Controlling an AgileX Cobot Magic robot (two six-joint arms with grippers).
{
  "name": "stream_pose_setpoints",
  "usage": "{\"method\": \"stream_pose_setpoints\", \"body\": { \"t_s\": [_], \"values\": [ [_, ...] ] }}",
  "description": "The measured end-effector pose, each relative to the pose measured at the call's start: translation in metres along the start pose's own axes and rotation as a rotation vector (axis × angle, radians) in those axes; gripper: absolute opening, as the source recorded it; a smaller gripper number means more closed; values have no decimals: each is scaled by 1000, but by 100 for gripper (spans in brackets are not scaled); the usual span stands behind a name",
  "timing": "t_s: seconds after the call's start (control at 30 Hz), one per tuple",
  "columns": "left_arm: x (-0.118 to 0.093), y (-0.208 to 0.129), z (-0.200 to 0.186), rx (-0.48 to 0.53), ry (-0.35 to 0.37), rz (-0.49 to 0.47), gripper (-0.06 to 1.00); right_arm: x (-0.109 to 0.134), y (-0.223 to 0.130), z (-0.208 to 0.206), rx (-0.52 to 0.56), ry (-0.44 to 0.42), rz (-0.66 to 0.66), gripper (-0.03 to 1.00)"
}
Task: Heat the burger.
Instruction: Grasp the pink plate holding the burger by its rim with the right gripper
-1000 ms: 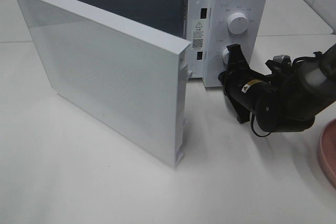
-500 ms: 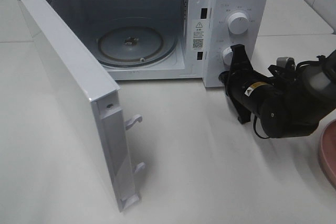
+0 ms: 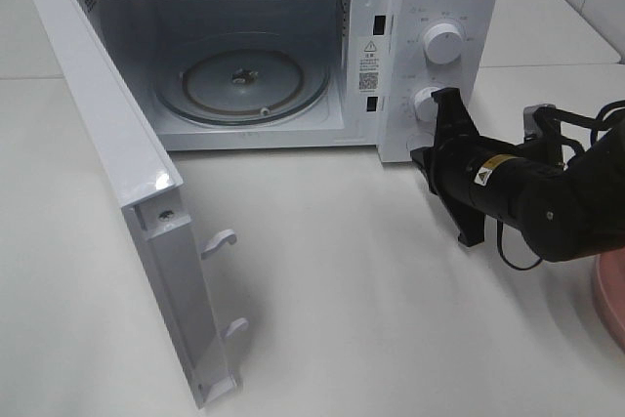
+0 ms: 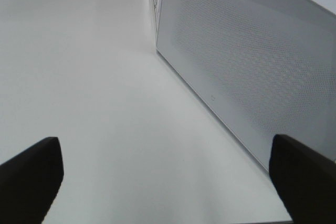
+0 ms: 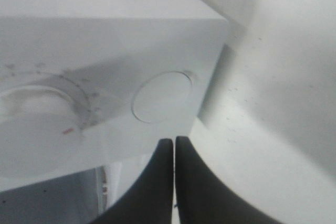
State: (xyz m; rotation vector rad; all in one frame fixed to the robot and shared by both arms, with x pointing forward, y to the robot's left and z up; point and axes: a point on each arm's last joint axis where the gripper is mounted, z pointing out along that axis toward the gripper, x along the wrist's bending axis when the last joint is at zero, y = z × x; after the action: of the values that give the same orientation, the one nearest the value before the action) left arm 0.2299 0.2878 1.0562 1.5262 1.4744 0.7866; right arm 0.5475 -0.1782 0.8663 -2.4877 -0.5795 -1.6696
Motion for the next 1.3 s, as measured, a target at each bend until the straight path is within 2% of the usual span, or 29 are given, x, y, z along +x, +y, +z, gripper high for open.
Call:
{"method": "stream_pose_setpoints", "body": {
  "t_s": [0.17, 0.3, 0.47, 0.5, 0.53, 0.57, 0.63, 0.67, 0.73, 0.83, 1.0, 1.3],
  "values": [
    [0, 0, 0, 0, 0, 0, 99, -3, -4, -13, 65, -86, -50, 0],
    [0, 0, 0, 0, 0, 0, 99, 3, -5, -22, 94, -111, -110, 0],
    [0, 0, 0, 0, 0, 0, 99, 23, -2, -43, 140, -170, -315, 0],
    [0, 0, 0, 0, 0, 0, 99, 23, -2, -43, 140, -170, -315, 0],
    [0, 0, 0, 0, 0, 0, 99, 29, -1, -51, 153, -186, -399, 0],
    [0, 0, 0, 0, 0, 0, 99, 29, -1, -51, 153, -186, -399, 0],
    [0, 0, 0, 0, 0, 0, 99, 38, 1, -62, 173, -203, -532, 0],
    [0, 0, 0, 0, 0, 0, 99, 38, 1, -62, 173, -203, -532, 0],
    [0, 0, 0, 0, 0, 0, 99, 48, 4, -77, 205, -232, -689, 0],
    [0, 0, 0, 0, 0, 0, 99, 50, 5, -81, 211, -235, -715, 0],
    [0, 0, 0, 0, 0, 0, 99, 58, 8, -105, 270, -298, -877, 0],
    [0, 0, 0, 0, 0, 0, 99, 61, 11, -128, 344, -372, -996, 2]
  ]
}}
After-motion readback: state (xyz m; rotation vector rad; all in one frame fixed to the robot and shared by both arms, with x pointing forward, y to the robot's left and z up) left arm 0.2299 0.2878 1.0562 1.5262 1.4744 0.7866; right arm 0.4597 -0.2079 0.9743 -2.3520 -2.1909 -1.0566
